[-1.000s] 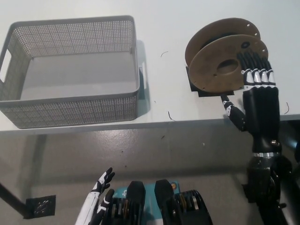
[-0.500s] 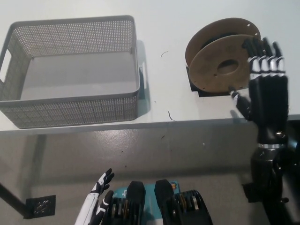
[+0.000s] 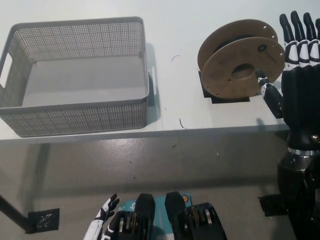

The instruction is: Use the right hand to pick up a 3d printing filament and place it into a container on the left side

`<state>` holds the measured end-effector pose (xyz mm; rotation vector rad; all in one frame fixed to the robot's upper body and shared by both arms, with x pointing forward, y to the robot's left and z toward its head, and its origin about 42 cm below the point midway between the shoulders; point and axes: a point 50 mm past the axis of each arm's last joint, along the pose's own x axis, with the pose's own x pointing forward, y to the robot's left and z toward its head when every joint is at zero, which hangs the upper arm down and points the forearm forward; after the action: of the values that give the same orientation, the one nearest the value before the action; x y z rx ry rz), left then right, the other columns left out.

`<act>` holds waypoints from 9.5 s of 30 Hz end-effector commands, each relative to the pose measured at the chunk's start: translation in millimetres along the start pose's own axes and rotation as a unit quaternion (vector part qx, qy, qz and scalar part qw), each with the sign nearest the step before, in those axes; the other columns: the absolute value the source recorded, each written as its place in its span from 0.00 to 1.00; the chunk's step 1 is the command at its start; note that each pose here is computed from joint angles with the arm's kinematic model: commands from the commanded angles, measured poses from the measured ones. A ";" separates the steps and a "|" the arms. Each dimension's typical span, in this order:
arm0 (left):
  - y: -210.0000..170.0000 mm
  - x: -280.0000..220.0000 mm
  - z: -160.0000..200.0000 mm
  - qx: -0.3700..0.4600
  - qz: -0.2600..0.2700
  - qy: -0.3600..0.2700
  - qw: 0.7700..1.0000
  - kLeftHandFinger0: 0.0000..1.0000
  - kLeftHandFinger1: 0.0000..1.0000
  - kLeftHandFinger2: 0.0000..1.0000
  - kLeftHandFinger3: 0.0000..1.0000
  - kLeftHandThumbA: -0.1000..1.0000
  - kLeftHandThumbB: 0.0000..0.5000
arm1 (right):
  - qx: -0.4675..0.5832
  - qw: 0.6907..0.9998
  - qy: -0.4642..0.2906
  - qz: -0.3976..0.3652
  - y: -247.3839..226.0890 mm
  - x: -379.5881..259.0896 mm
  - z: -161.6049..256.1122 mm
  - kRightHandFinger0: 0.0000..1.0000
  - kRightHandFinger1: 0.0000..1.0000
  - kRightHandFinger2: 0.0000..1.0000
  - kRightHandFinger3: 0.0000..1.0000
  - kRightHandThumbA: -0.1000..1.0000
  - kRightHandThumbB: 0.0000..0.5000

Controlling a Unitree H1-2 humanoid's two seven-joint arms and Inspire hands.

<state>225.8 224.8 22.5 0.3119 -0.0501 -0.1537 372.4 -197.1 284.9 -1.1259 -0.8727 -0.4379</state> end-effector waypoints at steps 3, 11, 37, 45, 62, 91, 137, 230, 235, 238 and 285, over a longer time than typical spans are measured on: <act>4.7 -0.7 5.0 0.003 0.014 -0.026 1.000 1.00 1.00 1.00 1.00 1.00 0.49 | 0.132 0.975 -0.018 0.180 -58.8 97.7 -9.0 1.00 1.00 1.00 1.00 0.83 0.99; 6.3 -0.9 4.2 0.002 0.011 -0.025 1.000 1.00 1.00 1.00 1.00 1.00 0.52 | 0.120 0.933 0.002 0.340 -85.3 188.7 -25.9 1.00 1.00 1.00 1.00 0.80 1.00; 8.1 3.1 6.1 0.009 -0.005 -0.023 1.000 1.00 1.00 1.00 1.00 1.00 0.54 | 0.084 0.739 0.071 0.665 -36.9 313.9 -4.0 1.00 1.00 1.00 1.00 0.80 1.00; 10.7 4.7 7.2 0.009 -0.013 -0.021 1.000 1.00 1.00 1.00 1.00 1.00 0.60 | 0.068 0.719 0.075 0.688 -38.4 329.8 -5.3 1.00 1.00 1.00 1.00 0.81 1.00; 17.5 17.4 12.4 0.011 -0.028 -0.034 0.999 1.00 1.00 1.00 1.00 1.00 0.61 | -0.005 0.669 0.149 0.728 -13.2 335.1 -13.8 1.00 1.00 1.00 1.00 0.83 0.99; 28.7 37.2 26.0 0.019 -0.038 -0.067 0.997 1.00 1.00 1.00 1.00 1.00 0.62 | 0.156 0.613 0.187 0.751 130.3 158.9 -62.6 1.00 1.00 1.00 1.00 0.73 1.00; 27.6 29.9 18.2 0.000 -0.032 -0.061 0.998 1.00 1.00 1.00 1.00 1.00 0.66 | -0.128 0.936 -0.067 0.320 118.9 183.6 -67.4 0.00 0.02 0.06 0.26 0.00 0.45; -4.5 74.3 35.4 0.007 -0.136 -0.077 0.988 1.00 1.00 1.00 1.00 1.00 0.73 | 0.137 0.915 -0.210 0.315 -59.3 335.4 142.1 1.00 1.00 1.00 1.00 0.96 0.99; -1.4 70.8 33.2 0.002 -0.131 -0.073 0.989 1.00 1.00 1.00 1.00 1.00 0.78 | 0.121 0.928 -0.234 0.265 -136.8 312.2 87.2 1.00 1.00 1.00 1.00 0.99 0.91; -1.7 67.6 31.5 0.003 -0.125 -0.071 0.990 1.00 1.00 1.00 1.00 1.00 0.74 | 0.126 0.931 -0.226 0.258 -169.1 283.6 57.5 1.00 1.00 1.00 1.00 0.99 0.96; -0.8 47.5 21.9 -0.007 -0.075 -0.060 0.995 1.00 1.00 1.00 1.00 1.00 0.69 | 0.441 0.856 0.149 0.226 8.9 -227.3 31.6 1.00 1.00 1.00 1.00 1.00 0.60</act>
<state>267.5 211.4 30.0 0.3010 -0.0405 -0.3823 206.2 -186.5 132.2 -0.4154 -0.3062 0.3768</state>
